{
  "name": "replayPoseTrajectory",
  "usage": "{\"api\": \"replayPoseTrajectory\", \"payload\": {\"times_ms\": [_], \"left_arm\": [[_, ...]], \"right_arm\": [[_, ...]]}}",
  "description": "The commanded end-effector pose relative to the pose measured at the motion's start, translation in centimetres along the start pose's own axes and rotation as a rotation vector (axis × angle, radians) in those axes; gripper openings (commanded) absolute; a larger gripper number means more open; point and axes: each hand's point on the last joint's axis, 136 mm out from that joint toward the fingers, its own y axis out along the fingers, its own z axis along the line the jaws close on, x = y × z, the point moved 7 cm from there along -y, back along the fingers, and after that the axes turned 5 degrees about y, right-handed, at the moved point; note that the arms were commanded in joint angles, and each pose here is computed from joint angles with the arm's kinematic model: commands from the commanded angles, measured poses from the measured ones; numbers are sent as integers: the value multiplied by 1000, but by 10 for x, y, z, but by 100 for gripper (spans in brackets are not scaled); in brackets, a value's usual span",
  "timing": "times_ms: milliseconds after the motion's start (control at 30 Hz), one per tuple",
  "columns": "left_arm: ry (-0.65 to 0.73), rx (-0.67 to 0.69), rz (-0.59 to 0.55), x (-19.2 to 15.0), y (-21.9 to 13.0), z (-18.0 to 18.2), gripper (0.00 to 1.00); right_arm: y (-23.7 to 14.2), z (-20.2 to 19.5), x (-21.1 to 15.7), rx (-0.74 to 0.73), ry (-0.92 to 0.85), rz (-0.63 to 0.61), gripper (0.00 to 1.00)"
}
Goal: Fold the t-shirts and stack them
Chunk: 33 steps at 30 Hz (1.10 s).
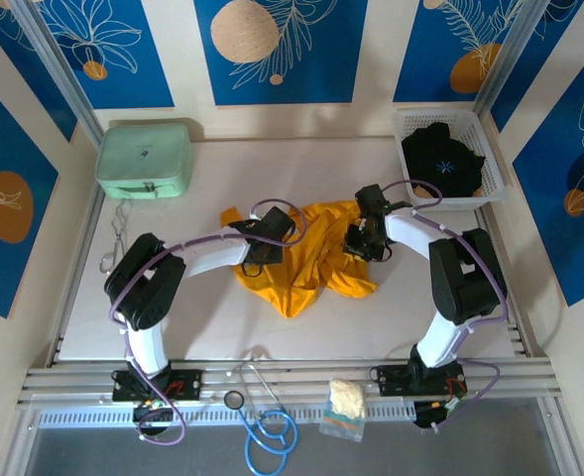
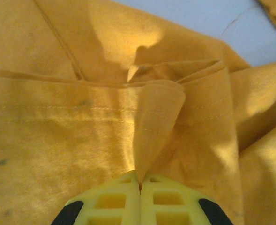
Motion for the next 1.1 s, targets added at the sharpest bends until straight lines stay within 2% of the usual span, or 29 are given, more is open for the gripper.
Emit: {"api": "replayPoseTrajectory", "payload": {"times_ms": [0,100,267,500,533,600,700,833,933,1000,1067], "left_arm": [[-33,31,-60,0,-33,21,0],[-67,48,-100,-10,-63,42,0],[-153,70,-124,-44,-93,80,0],[-302,148,-84,-98,-88,117,0],[-324,157,-79,-102,-87,120,2],[-353,168,-70,-108,-87,124,16],[-376,178,-69,-109,-91,126,30],[-374,176,-81,-99,-100,124,60],[-326,173,-110,-84,-102,117,75],[-275,180,-123,-69,-100,109,80],[-212,192,-123,-51,-94,98,86]], "right_arm": [[5,-9,8,-22,25,10,16],[5,-20,11,-29,54,6,0],[-6,-36,12,-28,97,-32,0],[-22,-59,9,-32,165,-76,0],[-23,-63,9,-30,176,-78,0],[-25,-66,8,-27,191,-77,0],[-26,-68,5,-33,197,-70,0],[-29,-70,2,-40,204,-70,0],[-36,-69,1,-38,190,-81,0],[-44,-67,2,-34,176,-92,0],[-53,-63,3,-26,155,-104,7]]}}
